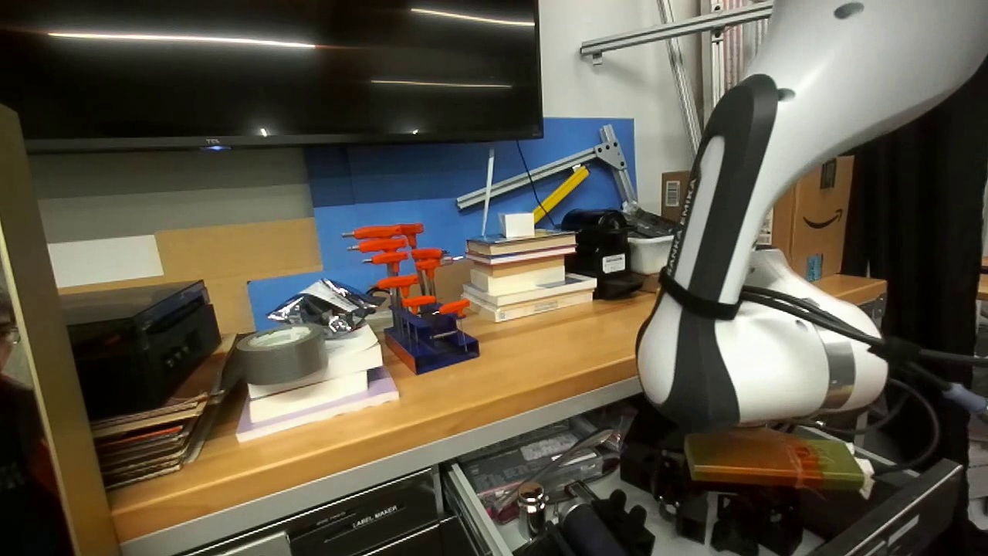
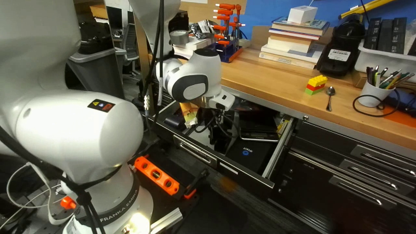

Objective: Put the three black objects in the open drawer then close the drawer

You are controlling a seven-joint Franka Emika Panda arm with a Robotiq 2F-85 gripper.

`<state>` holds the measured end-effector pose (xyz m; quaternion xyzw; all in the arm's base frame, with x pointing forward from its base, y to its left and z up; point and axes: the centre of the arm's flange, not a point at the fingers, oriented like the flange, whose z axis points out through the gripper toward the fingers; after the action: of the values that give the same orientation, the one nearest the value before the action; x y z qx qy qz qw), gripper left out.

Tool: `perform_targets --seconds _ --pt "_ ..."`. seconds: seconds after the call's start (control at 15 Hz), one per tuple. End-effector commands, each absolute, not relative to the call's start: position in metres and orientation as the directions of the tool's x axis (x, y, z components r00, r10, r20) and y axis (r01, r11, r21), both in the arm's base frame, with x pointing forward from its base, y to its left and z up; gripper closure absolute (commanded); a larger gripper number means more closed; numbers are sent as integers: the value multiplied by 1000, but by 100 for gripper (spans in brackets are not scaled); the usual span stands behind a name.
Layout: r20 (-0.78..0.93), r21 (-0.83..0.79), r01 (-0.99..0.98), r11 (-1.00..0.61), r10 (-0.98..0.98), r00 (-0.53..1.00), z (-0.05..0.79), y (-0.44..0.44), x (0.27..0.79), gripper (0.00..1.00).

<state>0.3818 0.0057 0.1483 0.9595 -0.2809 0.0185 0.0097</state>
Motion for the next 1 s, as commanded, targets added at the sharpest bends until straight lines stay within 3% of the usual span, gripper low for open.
perform_targets --seconds 0.0,0.4,0.93 --pt "-6 126 -478 -869 -482 876 222 15 382 0" --pt "-27 258 -423 -868 -445 895 257 26 388 0" --pt "-168 508 -636 -582 -791 589 279 23 323 0"
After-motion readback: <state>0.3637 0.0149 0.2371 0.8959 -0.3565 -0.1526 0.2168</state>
